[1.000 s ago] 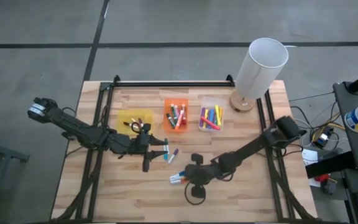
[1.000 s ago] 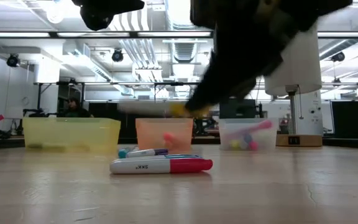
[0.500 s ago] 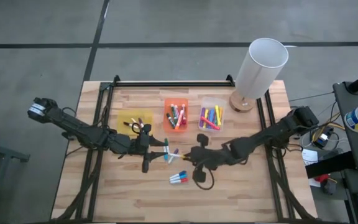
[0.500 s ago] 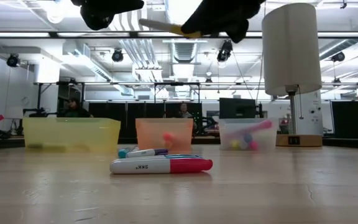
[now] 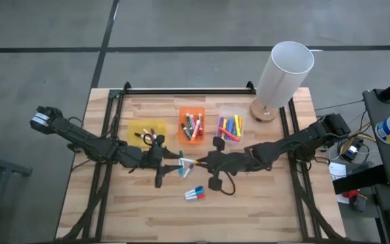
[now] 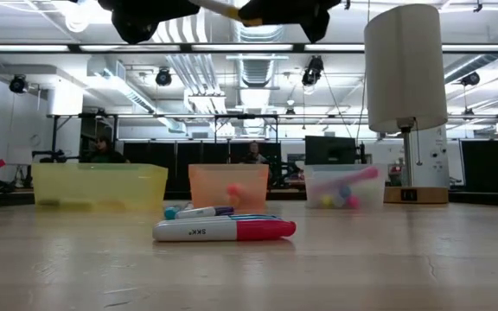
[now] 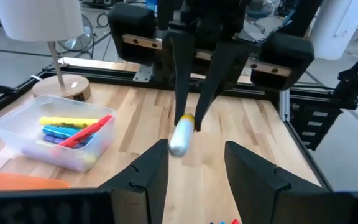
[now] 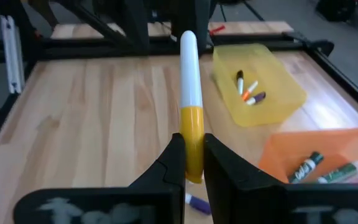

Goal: Pick & Place Markers
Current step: Put the small yellow marker into the transparent yellow bin

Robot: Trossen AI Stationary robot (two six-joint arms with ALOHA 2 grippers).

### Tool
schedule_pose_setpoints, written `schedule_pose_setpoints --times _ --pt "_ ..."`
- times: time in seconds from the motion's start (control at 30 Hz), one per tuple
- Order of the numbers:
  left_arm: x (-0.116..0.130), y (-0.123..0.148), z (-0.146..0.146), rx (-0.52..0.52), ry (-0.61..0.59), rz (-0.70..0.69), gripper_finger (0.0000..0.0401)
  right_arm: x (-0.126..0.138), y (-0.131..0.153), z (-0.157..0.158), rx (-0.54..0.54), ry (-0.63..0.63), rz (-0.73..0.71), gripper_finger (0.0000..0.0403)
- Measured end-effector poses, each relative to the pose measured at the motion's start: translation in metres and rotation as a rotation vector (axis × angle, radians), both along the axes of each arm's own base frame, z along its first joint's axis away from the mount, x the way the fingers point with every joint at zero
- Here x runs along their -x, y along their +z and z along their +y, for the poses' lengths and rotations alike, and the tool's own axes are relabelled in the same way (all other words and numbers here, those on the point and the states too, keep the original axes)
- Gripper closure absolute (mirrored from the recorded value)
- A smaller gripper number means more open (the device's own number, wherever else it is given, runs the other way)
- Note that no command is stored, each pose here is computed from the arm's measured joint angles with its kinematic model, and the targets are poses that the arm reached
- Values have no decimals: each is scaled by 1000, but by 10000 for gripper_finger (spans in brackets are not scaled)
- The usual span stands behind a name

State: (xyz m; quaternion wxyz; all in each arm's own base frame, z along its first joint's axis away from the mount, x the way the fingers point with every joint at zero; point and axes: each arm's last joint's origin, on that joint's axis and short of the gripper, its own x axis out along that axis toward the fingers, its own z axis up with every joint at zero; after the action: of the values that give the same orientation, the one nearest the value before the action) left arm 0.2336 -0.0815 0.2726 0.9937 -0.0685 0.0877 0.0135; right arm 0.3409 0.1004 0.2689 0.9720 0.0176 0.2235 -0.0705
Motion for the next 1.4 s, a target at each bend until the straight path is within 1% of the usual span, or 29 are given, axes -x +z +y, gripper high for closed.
schedule_pose_setpoints --times 0.07,0.23,0.43,0.77,0.87,0.97,1.17,1.2,1.3,1.4 --pt "0 1 0 3 -2 -7 250 0 2 0 6 8 -14 377" --pt "0 0 1 -6 39 -8 250 -1 4 1 -14 29 -34 377" --pt "-5 0 0 0 29 -40 250 -5 7 -5 -21 13 -66 377" --pt "-12 -1 -2 -4 30 -75 254 -6 7 -8 -33 27 -65 377" --pt "-12 0 -2 -5 31 -77 266 -6 7 -8 -33 27 -65 377" --pt "-12 -1 -1 -6 33 -75 290 -6 7 -9 -31 27 -65 377" --pt "-12 -1 -1 -4 33 -75 366 -6 7 -9 -28 31 -64 377" --pt "-12 -1 -1 -3 30 -75 374 -6 7 -9 -23 34 -63 377" --pt "-12 0 -1 -4 32 -75 374 -7 7 -9 -9 37 -70 356" --pt "-12 -1 -1 -7 36 -73 371 -8 10 -10 -14 27 -99 315"
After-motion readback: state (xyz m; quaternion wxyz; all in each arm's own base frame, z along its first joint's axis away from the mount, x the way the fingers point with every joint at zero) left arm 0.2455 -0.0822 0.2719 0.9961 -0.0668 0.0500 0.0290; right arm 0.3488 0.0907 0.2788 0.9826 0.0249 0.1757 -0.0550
